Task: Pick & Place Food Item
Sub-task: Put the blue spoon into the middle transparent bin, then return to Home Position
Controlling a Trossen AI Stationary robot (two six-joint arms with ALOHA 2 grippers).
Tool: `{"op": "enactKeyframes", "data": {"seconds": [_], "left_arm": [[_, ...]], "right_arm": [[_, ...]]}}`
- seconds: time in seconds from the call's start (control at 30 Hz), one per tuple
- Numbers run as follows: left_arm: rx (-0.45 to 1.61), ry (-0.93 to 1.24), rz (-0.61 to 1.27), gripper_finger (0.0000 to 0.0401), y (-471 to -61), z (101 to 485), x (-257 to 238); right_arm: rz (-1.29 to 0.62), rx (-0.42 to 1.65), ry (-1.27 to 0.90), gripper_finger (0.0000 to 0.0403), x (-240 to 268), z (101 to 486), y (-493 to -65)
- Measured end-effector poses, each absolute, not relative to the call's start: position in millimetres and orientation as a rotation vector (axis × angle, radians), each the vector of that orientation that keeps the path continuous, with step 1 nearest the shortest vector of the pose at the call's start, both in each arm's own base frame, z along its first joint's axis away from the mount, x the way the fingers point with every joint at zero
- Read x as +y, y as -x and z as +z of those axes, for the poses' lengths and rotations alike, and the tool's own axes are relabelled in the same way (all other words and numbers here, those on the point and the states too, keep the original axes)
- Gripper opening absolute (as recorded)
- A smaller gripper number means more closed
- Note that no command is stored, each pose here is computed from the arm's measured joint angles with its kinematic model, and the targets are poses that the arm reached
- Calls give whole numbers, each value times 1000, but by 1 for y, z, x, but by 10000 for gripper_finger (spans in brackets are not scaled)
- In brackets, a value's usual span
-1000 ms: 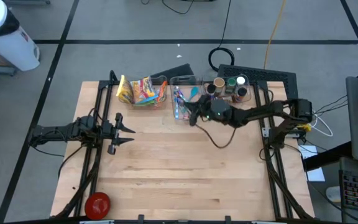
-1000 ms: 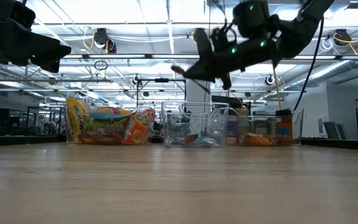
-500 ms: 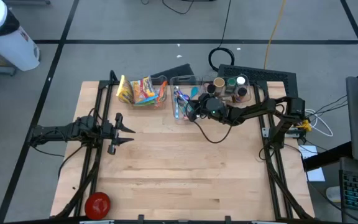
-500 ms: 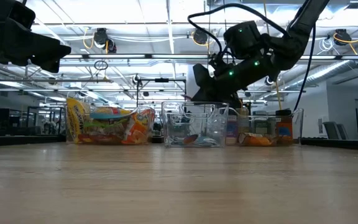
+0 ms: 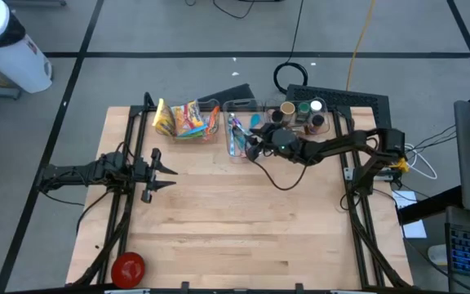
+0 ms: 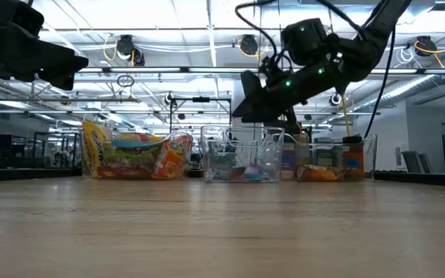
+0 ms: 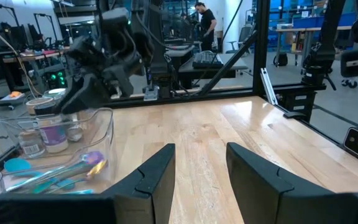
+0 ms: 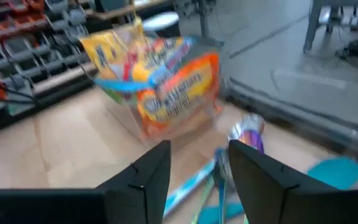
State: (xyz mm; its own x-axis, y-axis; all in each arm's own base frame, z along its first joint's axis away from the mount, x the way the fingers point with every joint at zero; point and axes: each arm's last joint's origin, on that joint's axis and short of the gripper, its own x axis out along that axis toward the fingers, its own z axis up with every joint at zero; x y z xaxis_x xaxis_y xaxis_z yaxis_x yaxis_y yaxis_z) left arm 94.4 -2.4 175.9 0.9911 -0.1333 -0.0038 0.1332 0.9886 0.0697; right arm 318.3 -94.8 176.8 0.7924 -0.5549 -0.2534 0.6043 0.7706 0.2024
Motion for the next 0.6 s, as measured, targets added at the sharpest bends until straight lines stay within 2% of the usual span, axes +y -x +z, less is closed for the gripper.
{"op": "enactKeyframes", "data": {"seconds": [0.2,0.33,0.5,0.6], "left_arm": [[-1,-70,-134,152,-94,176,-2],[-1,-70,-134,152,-94,176,-2],[-1,-70,-134,152,-94,176,-2],[-1,-70,-134,152,-94,176,-2]], "right_arm": [[-587,100,-273,164,-84,205,-313],[-447,65,-208,161,-66,239,-301],[-246,84,-56,162,-38,279,-270],[-196,123,7,162,-27,294,-247]]}}
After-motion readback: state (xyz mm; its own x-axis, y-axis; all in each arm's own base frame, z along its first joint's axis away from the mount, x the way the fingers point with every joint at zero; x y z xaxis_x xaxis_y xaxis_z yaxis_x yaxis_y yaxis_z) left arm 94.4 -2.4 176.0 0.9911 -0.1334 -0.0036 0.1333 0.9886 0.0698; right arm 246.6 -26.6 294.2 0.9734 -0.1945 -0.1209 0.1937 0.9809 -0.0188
